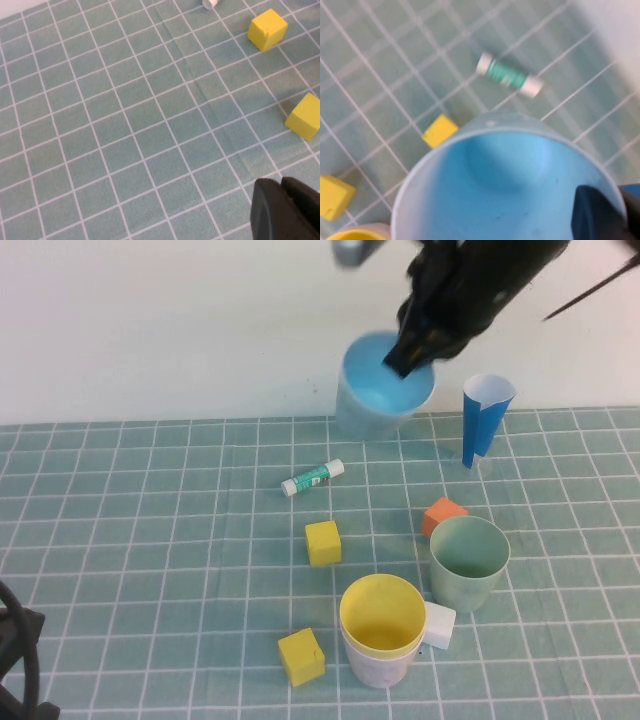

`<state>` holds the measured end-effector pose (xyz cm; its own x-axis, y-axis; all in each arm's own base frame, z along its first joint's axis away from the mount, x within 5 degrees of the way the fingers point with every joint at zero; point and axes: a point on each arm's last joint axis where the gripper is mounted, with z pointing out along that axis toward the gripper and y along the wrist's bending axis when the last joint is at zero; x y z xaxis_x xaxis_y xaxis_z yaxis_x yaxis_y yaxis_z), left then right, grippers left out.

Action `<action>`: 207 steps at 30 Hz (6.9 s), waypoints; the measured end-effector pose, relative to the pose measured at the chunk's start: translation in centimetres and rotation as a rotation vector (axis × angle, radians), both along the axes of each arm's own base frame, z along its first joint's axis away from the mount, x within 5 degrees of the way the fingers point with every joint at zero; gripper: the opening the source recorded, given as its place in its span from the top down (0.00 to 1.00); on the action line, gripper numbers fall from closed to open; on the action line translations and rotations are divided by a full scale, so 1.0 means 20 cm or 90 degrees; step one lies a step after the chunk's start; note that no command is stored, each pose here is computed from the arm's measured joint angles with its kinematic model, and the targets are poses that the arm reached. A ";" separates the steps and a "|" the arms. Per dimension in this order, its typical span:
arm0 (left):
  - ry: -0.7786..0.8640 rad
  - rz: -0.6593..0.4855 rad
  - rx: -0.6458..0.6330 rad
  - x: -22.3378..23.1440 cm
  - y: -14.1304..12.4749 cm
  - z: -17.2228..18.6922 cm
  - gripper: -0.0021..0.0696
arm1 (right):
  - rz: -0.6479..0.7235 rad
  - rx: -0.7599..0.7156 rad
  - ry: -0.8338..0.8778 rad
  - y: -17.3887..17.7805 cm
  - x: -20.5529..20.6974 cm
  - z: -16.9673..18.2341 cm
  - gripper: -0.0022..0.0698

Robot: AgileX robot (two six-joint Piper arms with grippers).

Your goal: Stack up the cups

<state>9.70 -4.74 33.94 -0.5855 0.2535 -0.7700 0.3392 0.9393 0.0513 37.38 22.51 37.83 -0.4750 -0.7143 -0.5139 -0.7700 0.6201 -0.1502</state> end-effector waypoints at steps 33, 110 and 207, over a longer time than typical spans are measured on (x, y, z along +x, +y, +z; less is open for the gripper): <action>-0.042 -0.024 -0.039 0.01 -0.03 0.03 0.97 | -0.099 -0.128 0.173 -0.35 -0.08 -0.46 0.95; -0.037 0.007 -0.033 0.02 -0.01 0.03 0.97 | 0.074 -0.013 0.188 -0.02 -0.36 -0.23 0.93; -0.110 -0.012 -0.121 -0.19 0.15 -0.42 0.97 | -0.033 0.267 -0.373 -0.87 -1.49 -0.74 0.97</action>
